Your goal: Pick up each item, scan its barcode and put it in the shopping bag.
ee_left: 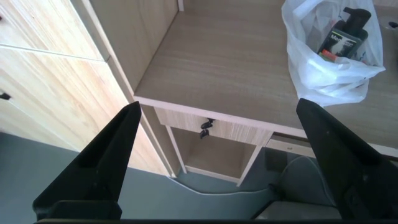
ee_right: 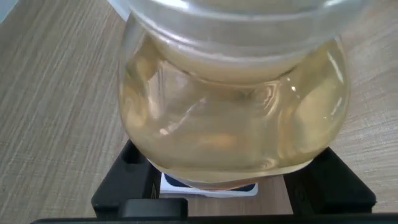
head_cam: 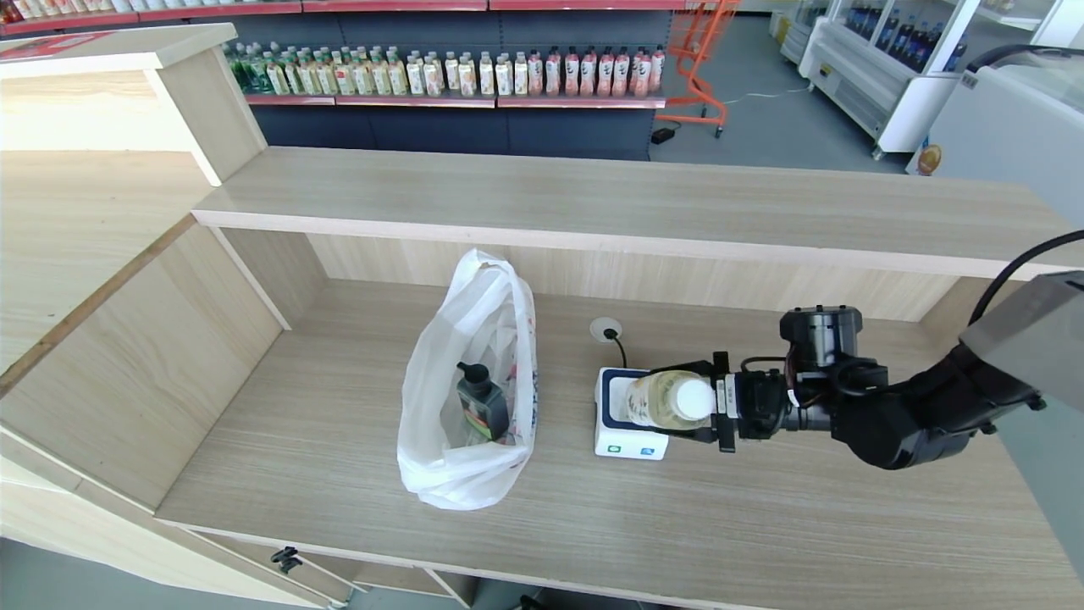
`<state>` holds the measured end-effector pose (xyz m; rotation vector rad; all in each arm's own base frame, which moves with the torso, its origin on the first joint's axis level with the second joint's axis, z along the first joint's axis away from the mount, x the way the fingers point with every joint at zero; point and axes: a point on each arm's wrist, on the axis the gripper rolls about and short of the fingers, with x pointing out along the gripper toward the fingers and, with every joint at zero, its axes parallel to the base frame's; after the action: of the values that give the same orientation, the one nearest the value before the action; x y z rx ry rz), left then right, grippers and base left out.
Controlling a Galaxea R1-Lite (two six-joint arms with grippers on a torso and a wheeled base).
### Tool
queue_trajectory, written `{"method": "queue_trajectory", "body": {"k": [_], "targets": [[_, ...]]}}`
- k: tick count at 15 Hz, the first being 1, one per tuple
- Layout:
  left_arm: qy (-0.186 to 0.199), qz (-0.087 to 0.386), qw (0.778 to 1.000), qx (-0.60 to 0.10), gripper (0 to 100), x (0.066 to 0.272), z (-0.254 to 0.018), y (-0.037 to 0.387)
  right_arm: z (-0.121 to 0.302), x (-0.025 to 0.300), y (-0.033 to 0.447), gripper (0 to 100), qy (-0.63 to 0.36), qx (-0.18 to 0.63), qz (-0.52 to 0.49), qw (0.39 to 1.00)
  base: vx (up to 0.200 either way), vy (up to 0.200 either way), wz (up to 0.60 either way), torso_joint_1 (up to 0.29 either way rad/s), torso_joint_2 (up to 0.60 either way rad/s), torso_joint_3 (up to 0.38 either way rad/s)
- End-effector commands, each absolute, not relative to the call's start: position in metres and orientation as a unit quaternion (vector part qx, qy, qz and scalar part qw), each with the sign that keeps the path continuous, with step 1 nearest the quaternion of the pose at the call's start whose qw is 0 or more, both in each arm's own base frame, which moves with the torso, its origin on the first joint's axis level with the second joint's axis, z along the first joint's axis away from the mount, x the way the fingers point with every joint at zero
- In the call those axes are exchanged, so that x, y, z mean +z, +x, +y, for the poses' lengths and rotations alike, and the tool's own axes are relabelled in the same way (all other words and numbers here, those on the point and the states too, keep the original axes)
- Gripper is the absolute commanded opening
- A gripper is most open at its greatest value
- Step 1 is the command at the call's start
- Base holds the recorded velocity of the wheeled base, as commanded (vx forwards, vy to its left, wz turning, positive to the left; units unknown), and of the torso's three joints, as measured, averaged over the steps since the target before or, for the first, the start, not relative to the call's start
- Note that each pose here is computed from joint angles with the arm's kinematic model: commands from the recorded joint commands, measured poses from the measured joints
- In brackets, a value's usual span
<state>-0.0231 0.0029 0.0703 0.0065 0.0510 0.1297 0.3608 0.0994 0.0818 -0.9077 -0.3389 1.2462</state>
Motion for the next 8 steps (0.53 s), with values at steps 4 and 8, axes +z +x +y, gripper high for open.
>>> {"method": "queue_trajectory", "body": {"k": [4,8], "targets": [[0.003,0.025,0.998,0.065,100,0.07,0.003,-0.023,0.059,0.177,0.244,0,-0.277,0.54,-0.117,0.786,0.0,0.0,0.0,0.0,0.0,0.0],[0.003,0.025,0.998,0.065,100,0.07,0.003,-0.023,0.044,0.177,0.194,0,-0.164,0.529,-0.04,0.831,0.0,0.0,0.0,0.0,0.0,0.0]]}}
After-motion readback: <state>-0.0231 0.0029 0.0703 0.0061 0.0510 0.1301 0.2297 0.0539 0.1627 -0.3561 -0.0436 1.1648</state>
